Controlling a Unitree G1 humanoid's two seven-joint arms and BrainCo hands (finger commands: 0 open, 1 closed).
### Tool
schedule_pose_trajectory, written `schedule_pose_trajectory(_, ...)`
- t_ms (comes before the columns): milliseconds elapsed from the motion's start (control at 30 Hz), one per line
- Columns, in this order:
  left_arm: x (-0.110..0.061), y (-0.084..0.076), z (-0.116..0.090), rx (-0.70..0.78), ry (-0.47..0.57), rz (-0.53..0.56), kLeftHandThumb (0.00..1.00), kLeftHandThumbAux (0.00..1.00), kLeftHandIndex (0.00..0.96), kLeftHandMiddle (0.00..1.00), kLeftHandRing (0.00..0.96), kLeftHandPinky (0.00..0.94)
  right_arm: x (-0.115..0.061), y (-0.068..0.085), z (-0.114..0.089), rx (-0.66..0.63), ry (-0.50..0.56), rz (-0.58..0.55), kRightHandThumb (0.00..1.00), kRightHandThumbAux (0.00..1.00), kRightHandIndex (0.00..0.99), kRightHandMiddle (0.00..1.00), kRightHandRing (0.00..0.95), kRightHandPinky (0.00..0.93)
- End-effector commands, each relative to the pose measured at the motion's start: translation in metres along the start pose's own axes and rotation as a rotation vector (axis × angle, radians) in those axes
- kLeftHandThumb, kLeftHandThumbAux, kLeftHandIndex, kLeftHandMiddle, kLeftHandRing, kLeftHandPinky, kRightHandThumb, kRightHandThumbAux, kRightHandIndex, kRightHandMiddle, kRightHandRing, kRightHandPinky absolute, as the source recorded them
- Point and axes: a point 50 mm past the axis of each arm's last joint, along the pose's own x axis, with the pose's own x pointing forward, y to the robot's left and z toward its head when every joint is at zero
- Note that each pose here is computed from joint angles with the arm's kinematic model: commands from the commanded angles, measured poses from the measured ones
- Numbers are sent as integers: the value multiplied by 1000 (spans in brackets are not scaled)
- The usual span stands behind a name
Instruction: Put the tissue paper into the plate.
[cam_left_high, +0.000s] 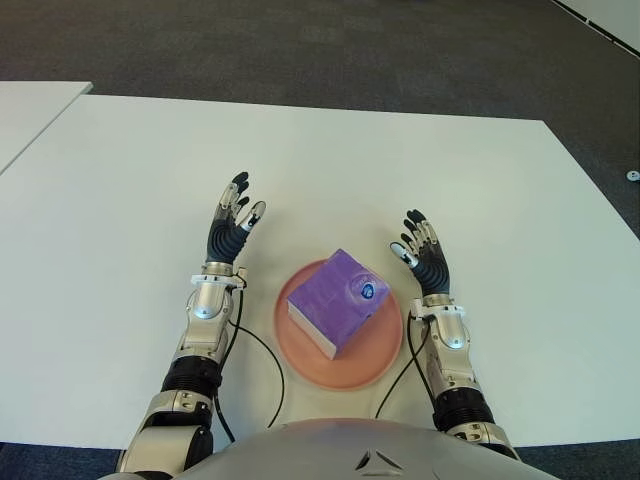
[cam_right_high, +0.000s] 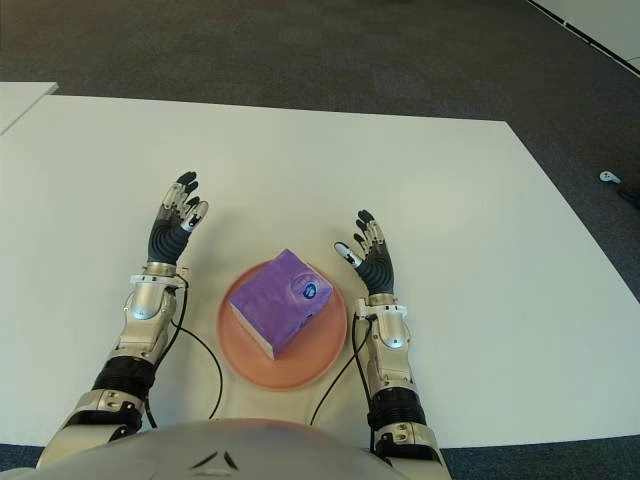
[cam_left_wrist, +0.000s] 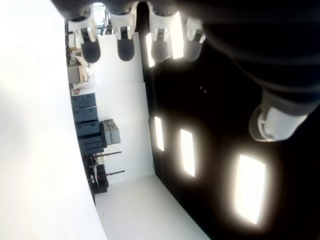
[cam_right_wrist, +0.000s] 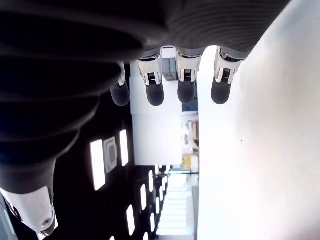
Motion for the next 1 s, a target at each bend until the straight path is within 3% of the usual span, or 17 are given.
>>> schedule_pose_trajectory(33,-11,-3,-9,17,28,6,0,436,0,0,0,0,-55,-7,-61,33,363,-58,0,638,0,0,0,0)
schedule_pose_trajectory(1000,-22,1,-31,9,78,8,0,399,0,0,0,0,-52,-10,-62,33,370,-49,0,638,0,0,0,0)
